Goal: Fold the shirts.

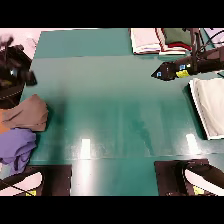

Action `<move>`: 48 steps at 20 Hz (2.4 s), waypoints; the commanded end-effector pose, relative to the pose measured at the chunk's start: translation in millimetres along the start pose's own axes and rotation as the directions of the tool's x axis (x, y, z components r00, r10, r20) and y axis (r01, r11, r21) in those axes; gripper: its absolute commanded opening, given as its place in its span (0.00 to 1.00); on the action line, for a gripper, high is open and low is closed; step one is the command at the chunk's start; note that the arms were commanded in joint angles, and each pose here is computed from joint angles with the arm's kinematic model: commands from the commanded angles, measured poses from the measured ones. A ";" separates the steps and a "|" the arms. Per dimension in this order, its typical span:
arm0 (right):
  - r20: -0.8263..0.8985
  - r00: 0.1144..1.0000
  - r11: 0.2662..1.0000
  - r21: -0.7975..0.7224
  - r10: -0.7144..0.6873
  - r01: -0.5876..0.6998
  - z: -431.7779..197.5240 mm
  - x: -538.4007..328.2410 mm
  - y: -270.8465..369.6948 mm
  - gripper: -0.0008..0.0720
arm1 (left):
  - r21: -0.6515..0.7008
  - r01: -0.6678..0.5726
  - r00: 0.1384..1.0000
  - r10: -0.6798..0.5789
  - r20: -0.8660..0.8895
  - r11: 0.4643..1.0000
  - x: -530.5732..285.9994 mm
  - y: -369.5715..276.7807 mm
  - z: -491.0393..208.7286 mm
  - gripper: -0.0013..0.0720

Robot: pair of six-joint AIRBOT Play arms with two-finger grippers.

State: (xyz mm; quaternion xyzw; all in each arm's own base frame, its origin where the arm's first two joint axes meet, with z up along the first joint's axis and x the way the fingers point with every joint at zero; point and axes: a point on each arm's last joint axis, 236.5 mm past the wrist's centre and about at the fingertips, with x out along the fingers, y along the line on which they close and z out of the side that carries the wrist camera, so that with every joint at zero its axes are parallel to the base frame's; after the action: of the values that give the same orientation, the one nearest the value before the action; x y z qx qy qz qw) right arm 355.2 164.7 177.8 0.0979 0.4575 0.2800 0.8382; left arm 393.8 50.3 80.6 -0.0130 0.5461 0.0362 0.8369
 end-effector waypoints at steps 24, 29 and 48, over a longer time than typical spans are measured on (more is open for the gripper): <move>0.537 0.841 0.987 -0.088 -0.065 0.132 134.5 -186.4 37.7 0.03 | 0.484 0.265 0.668 -0.520 0.532 0.834 -283.9 -209.7 36.7 0.05; 0.487 0.865 0.987 -0.032 -0.122 0.157 123.7 -185.4 13.0 0.03 | 0.649 0.361 0.761 -0.614 0.210 0.669 -198.7 -334.1 -12.1 0.05; 0.121 0.978 0.980 0.131 -0.168 0.152 21.8 -86.0 -50.4 0.03 | 0.158 0.480 0.876 -0.480 -0.041 0.863 37.2 -243.3 8.5 0.85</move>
State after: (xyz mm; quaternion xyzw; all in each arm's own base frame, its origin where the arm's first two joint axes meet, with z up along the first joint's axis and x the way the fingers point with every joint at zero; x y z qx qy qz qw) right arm 359.0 77.0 266.0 0.1090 0.4048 0.1863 0.8886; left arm 437.4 -195.9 85.1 -0.0360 0.4969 -0.2155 0.8399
